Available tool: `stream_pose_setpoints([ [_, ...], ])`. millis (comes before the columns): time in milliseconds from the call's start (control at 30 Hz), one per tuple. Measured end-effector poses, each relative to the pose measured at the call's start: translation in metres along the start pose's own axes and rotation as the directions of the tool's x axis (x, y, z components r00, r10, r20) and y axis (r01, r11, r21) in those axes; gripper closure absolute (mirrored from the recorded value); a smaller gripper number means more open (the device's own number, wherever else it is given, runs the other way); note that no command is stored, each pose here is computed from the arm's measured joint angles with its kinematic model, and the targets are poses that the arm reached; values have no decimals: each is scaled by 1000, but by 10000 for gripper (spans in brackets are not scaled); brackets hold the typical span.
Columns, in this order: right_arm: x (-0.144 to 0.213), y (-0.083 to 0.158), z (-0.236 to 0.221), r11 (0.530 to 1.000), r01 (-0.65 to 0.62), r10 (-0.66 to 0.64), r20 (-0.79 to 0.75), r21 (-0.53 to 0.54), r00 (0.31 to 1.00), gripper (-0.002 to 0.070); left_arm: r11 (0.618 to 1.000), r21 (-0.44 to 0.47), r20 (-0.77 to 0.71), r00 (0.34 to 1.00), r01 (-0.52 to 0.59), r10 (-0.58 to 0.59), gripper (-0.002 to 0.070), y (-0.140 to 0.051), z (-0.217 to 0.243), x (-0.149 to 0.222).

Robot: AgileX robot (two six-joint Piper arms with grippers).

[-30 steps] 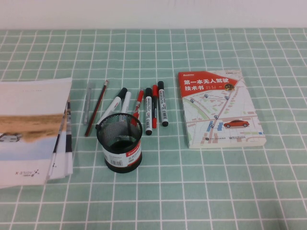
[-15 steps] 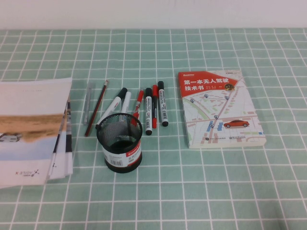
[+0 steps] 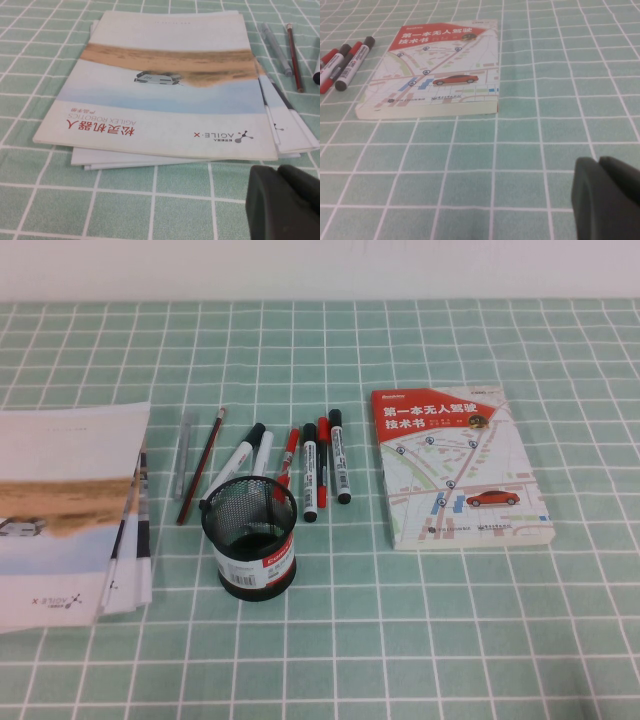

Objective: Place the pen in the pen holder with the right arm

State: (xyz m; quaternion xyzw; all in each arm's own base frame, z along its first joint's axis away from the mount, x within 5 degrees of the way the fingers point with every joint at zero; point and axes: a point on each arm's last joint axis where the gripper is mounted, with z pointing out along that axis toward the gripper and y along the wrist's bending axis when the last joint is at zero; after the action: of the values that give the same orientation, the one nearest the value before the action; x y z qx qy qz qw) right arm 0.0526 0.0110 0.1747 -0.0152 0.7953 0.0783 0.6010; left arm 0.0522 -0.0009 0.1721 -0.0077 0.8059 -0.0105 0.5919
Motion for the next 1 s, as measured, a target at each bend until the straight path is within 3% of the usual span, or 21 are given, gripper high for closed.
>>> stream_pose_setpoints([
  [233,-4,0,0,1000,-26,26,45,-3,999,696,1000,0,0,1000,0,0,679,0,0,0],
  [367,-14,2,-1,980,-193,198,145,-49,969,696,1000,0,0,1000,0,0,679,0,0,0],
  [533,-22,3,-3,862,-484,505,199,-148,840,696,1000,0,0,1000,0,0,679,0,0,0],
  [667,-25,2,-3,827,-537,561,214,-165,799,696,1000,0,0,1000,0,0,679,0,0,0],
  [833,-36,12,-7,820,-534,561,100,-205,822,696,1000,0,0,1000,0,0,679,0,0,0],
  [1000,-79,29,-2,836,-508,490,-135,-205,861,696,1000,0,0,1000,0,0,679,0,0,0],
])
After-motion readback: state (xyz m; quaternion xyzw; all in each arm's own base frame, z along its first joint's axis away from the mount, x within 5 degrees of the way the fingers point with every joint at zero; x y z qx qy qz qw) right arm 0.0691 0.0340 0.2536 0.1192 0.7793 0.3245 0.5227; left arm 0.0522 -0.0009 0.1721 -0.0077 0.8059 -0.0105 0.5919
